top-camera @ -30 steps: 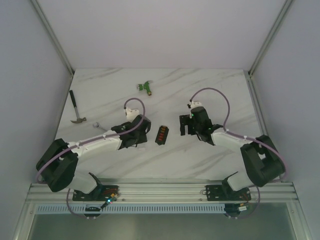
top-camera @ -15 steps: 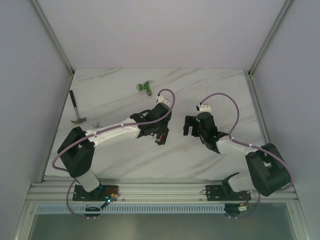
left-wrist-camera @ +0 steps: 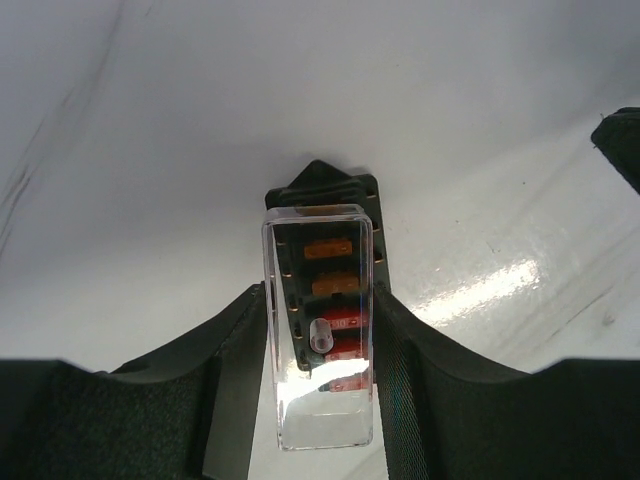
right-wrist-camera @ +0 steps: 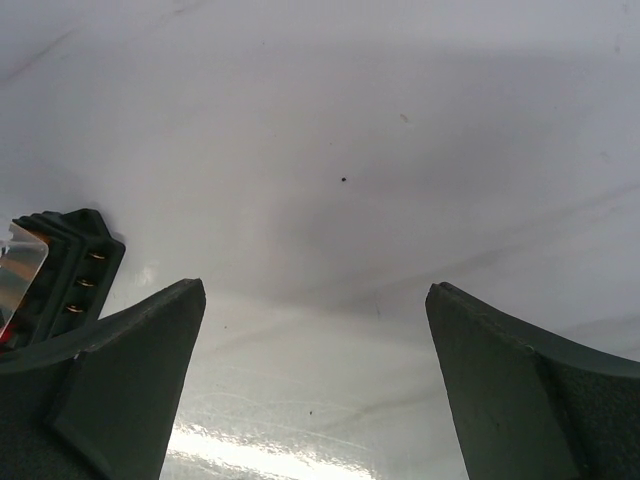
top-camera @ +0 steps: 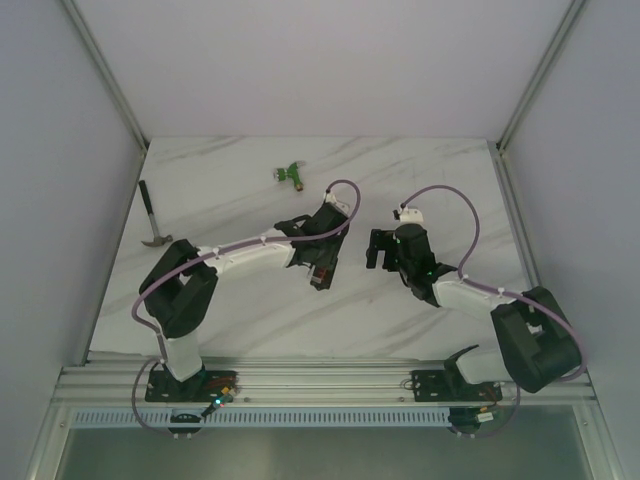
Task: Snap on the fuse box
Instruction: Close the fuse box cover on the fuse box base.
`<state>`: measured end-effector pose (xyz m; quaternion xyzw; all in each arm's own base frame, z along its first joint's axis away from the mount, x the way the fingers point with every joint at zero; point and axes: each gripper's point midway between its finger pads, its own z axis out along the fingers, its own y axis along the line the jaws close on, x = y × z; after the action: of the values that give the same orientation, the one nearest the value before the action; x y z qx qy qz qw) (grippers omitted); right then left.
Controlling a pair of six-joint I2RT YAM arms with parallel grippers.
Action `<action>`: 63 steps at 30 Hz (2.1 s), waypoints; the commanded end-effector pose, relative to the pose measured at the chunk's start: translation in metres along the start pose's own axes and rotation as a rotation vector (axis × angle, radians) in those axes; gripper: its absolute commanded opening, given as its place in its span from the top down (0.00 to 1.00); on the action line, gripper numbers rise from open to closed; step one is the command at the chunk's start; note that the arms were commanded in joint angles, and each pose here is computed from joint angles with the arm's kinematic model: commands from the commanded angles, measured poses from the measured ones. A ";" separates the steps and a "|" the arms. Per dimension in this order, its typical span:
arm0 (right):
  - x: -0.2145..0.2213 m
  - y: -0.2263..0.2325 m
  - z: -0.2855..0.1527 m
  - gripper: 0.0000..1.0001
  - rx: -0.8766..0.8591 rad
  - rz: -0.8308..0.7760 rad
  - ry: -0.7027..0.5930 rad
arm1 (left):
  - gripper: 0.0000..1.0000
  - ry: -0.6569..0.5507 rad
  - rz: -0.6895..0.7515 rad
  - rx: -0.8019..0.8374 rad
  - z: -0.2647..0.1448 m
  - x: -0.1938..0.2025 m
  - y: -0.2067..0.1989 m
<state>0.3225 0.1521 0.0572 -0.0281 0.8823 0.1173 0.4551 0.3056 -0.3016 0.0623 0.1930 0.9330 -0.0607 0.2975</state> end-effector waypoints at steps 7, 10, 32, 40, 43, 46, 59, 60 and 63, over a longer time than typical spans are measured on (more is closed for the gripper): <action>0.001 -0.003 0.005 0.00 0.012 0.007 -0.010 | 0.59 -0.028 -0.074 0.051 0.001 -0.003 -0.008; 0.001 -0.002 0.005 0.00 0.005 0.008 -0.009 | 0.59 -0.016 -0.085 0.036 0.004 0.003 -0.006; -0.003 0.043 0.001 0.05 -0.224 -0.012 0.045 | 0.33 -0.101 -0.190 0.092 -0.019 -0.006 -0.004; -0.018 0.088 -0.001 0.23 -0.421 0.045 0.125 | 0.47 -0.171 -0.336 0.222 -0.025 -0.011 0.016; -0.021 0.107 0.001 0.30 -0.504 0.082 0.162 | 0.49 -0.171 -0.357 0.277 -0.020 -0.015 0.015; -0.012 0.117 0.006 0.41 -0.551 0.122 0.218 | 0.51 -0.159 -0.367 0.300 -0.011 -0.017 0.016; 0.012 0.128 0.029 0.63 -0.590 0.177 0.346 | 0.59 -0.058 -0.396 0.359 0.019 0.003 0.014; 0.013 0.128 0.029 0.64 -0.589 0.181 0.356 | 0.60 -0.050 -0.399 0.361 0.021 0.005 0.014; 0.015 0.128 0.032 0.65 -0.592 0.191 0.374 | 0.63 -0.011 -0.435 0.360 0.027 0.016 0.016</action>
<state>0.3154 0.2751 0.0426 -0.0957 0.8837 0.3792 0.2570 0.3230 -0.2929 0.0550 0.0505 0.9123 -0.2921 0.2825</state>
